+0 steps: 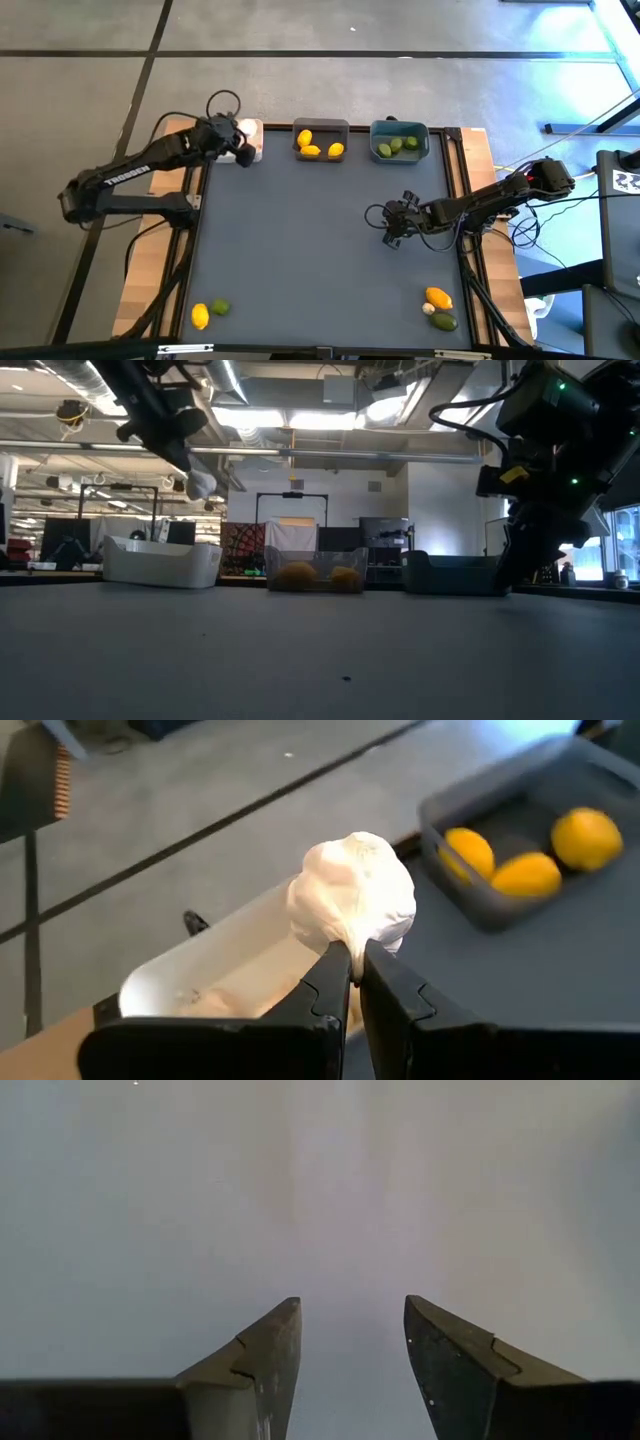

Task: Sort produce into baskets
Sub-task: Put the garlic into the white bin

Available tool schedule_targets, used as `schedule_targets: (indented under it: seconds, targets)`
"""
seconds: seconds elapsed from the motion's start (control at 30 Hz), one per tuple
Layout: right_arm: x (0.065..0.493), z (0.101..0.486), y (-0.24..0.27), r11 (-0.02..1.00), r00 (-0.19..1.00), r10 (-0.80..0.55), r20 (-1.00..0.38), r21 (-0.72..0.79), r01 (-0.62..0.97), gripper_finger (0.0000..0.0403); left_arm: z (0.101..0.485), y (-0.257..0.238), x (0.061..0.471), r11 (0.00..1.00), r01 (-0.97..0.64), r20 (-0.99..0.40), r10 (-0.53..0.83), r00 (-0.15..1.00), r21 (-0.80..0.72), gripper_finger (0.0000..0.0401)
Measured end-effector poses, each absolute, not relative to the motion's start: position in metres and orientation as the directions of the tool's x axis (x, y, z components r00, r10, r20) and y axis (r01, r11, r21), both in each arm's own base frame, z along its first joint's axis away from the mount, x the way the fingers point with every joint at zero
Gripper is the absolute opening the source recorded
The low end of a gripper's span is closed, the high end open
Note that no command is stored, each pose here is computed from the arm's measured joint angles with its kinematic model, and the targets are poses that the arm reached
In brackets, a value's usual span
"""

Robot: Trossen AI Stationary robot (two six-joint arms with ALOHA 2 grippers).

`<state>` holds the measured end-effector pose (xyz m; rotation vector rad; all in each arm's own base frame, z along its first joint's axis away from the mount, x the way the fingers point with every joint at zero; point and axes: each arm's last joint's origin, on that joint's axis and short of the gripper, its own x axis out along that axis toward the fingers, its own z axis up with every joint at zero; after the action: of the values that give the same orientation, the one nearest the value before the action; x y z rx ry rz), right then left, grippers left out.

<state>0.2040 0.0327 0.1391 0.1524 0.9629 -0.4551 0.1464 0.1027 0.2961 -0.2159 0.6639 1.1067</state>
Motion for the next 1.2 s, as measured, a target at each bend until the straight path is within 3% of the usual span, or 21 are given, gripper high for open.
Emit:
schedule_targets:
  seconds: [0.63,1.2]
  targets:
    - [0.205,0.14,0.032,0.888,0.498,-0.331,-0.801,-0.085,0.453,0.0179,0.222,0.133,0.136,0.304,-0.941,-0.565,0.807,0.171,0.149,0.0018]
    - [0.205,0.14,0.032,0.888,0.499,-0.331,-0.801,-0.084,0.453,0.0179,0.181,0.145,0.146,0.33,-0.915,-0.687,0.722,0.087,0.232,0.0018]
